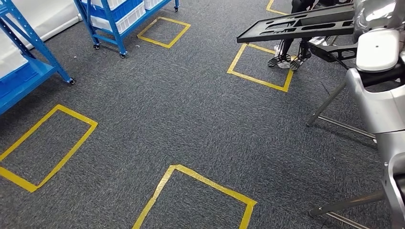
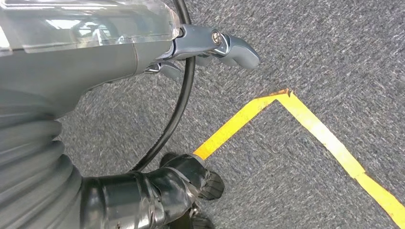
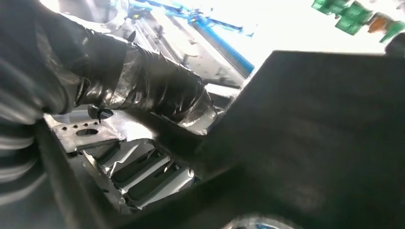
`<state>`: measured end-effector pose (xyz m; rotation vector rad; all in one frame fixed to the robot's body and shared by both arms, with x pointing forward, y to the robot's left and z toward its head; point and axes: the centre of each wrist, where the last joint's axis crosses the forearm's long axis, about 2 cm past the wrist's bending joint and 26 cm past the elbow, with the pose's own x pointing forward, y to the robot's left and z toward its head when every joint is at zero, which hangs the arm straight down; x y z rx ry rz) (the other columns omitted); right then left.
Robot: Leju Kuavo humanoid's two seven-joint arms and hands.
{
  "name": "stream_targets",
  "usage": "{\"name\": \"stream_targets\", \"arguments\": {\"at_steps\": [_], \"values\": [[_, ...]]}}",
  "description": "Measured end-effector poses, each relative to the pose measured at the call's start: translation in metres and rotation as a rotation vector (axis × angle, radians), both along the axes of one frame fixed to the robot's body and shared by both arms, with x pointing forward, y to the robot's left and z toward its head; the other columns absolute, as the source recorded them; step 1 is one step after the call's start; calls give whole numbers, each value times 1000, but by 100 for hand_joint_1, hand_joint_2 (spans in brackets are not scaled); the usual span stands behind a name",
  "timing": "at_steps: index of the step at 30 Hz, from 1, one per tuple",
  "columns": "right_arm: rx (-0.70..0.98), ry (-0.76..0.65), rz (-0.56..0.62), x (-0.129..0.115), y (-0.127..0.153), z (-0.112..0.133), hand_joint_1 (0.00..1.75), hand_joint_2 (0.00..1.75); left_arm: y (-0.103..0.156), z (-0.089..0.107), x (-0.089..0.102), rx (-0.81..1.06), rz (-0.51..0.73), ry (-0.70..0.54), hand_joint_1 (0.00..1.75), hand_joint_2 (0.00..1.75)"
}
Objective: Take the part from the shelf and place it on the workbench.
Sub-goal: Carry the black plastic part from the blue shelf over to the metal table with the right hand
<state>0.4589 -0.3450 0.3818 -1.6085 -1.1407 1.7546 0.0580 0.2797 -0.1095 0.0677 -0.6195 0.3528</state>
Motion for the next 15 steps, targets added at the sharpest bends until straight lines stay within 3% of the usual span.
{"name": "stream_targets", "arguments": {"at_steps": [15], "values": [[-8,-32,-41,-1,-15,11,175,175,-2,0,0,2,-13,2,0,175]]}}
